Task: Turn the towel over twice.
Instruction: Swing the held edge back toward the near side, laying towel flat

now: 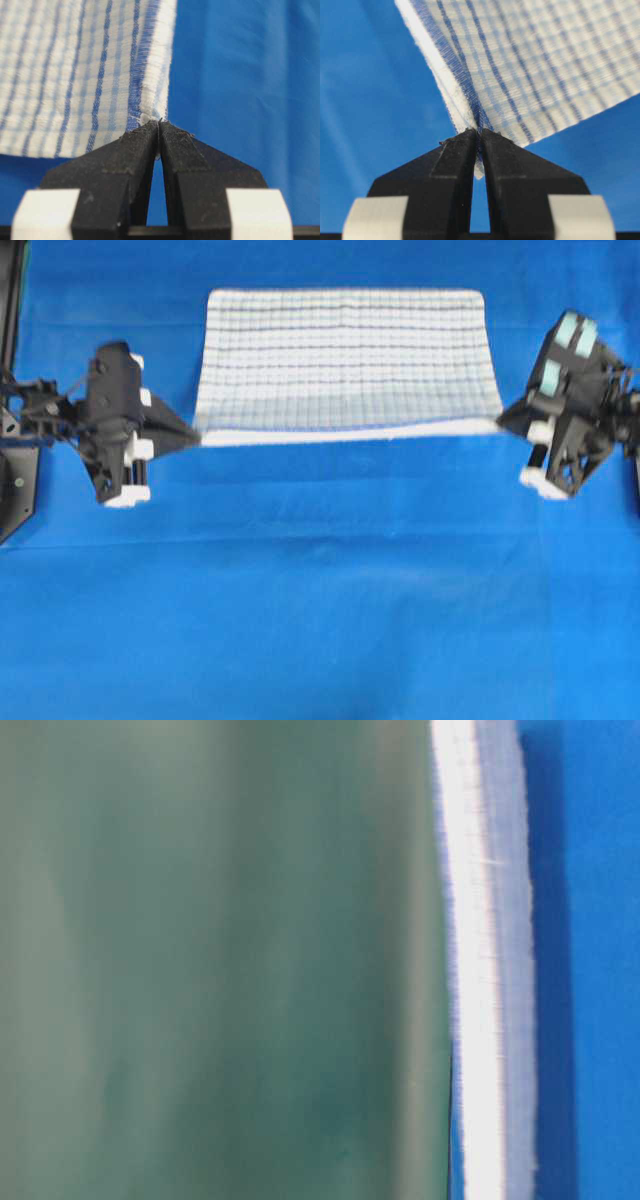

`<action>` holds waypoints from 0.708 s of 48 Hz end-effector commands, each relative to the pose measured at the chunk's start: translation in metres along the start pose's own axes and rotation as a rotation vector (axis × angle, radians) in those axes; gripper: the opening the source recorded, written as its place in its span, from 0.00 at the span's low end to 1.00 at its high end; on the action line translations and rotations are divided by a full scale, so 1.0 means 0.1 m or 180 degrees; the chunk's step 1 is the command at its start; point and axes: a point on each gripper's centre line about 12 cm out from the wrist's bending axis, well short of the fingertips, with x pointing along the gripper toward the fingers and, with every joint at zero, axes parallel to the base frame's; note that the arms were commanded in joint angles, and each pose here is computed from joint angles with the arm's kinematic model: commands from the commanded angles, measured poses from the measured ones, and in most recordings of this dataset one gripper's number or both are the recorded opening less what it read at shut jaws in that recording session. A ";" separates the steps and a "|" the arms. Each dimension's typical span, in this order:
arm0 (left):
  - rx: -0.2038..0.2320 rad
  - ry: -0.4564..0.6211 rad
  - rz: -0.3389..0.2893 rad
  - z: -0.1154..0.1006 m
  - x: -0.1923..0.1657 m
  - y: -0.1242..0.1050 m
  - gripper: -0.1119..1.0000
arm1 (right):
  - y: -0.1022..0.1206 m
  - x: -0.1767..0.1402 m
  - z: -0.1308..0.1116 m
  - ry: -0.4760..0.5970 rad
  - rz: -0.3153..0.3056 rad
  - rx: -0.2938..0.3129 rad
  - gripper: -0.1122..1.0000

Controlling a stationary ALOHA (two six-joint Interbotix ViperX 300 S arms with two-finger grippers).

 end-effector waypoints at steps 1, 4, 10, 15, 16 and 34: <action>0.0023 0.0065 -0.0103 -0.03 0.05 -0.10 0.12 | 0.12 0.05 -0.04 0.0007 0.0144 0.0012 0.17; 0.0033 0.0141 -0.0176 -0.08 0.08 -0.17 0.12 | 0.20 0.12 -0.12 0.0063 0.0239 0.0032 0.17; 0.0110 0.0282 -0.0314 -0.19 0.13 -0.32 0.12 | 0.33 0.21 -0.21 0.0135 0.0389 0.0041 0.17; 0.0135 0.0363 -0.0373 -0.24 0.17 -0.38 0.12 | 0.41 0.27 -0.26 0.0191 0.0453 0.0042 0.17; 0.0140 0.0378 -0.0383 -0.25 0.18 -0.40 0.12 | 0.42 0.29 -0.27 0.0212 0.0454 0.0040 0.17; 0.0185 0.0472 -0.0437 -0.31 0.23 -0.46 0.12 | 0.54 0.38 -0.34 0.0353 0.0468 0.0051 0.17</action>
